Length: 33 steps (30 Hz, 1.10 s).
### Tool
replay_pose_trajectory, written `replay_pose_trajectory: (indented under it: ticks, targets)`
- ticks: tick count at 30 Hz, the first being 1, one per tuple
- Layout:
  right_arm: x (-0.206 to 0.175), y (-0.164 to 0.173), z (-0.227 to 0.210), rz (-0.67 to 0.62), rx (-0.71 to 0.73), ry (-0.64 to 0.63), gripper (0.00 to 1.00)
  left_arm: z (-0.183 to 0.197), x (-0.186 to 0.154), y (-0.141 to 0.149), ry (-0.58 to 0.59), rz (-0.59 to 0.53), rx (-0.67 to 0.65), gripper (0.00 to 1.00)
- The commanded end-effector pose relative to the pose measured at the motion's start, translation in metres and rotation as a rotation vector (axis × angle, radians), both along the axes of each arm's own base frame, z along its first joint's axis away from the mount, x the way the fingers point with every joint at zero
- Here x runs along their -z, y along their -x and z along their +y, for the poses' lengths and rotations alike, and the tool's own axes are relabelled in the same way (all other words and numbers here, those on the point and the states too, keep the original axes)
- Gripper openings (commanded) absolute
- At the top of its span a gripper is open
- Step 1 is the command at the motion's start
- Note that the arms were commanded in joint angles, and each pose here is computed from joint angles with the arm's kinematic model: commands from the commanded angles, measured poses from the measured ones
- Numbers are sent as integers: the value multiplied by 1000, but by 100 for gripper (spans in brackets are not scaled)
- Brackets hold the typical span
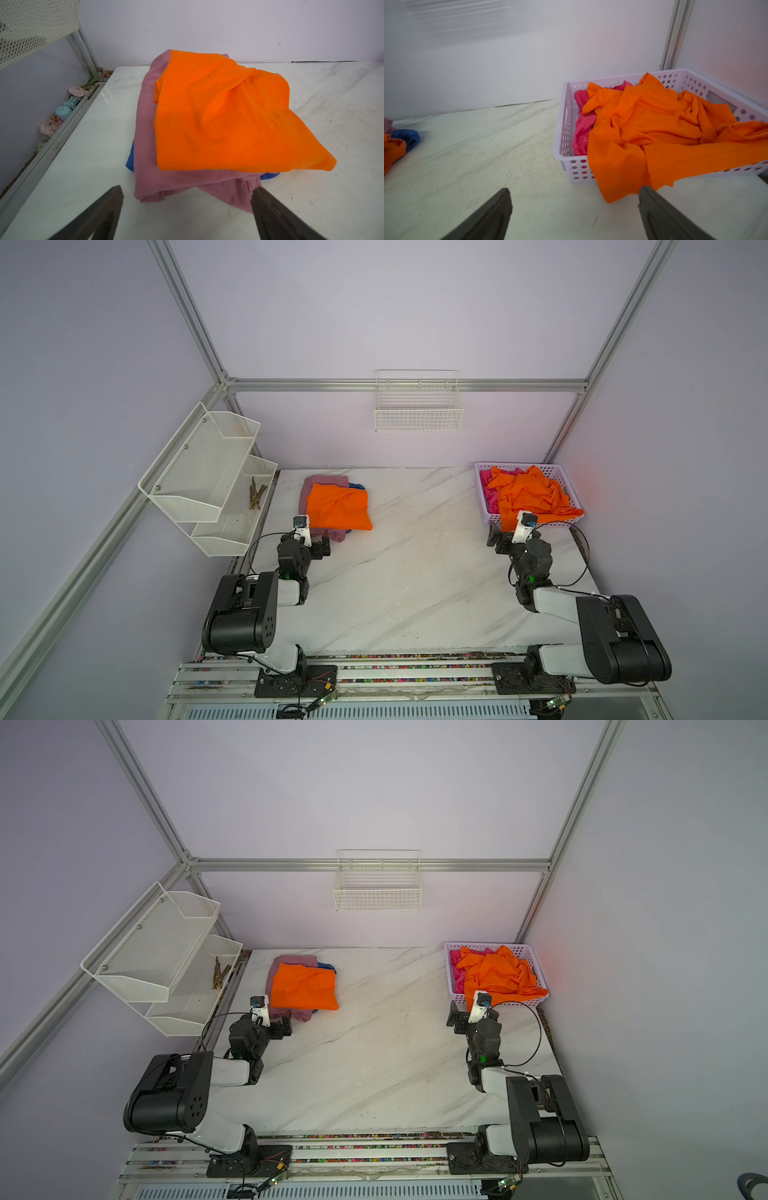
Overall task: Fold and stack t-shirts
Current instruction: Pick up the T-shirt from the bin.
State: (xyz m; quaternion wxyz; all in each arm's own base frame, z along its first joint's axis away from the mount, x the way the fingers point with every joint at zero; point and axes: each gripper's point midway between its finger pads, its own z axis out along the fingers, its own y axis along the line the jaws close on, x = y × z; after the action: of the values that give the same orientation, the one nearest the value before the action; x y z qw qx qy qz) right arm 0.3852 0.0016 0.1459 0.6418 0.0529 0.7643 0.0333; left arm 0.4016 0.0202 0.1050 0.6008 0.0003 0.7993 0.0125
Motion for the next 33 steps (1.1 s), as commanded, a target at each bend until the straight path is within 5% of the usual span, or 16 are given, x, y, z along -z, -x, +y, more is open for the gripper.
replay_pose_trajectory:
  ticks: [1, 11, 14, 20, 26, 33]
  targets:
    - [-2, -8, -5, 13, 27, -13, 99, 0, -7, -2, -7, -29, 4, 100]
    - [7, -1, -11, -116, 61, 21, 99, 0, -8, -2, -7, -31, 4, 100]
    - [15, -12, -1, 6, 3, 58, 99, 0, -7, -2, -7, -30, 4, 100]
    - [14, -7, -2, -41, 12, 52, 99, 0, -7, -2, -7, -28, 4, 100]
    - [-36, -4, -10, -82, 37, 31, 99, 0, -7, -2, -6, -29, 4, 100]
    - [-28, -40, -55, 142, 177, -4, 100, 0, -8, -2, -7, -32, 5, 100]
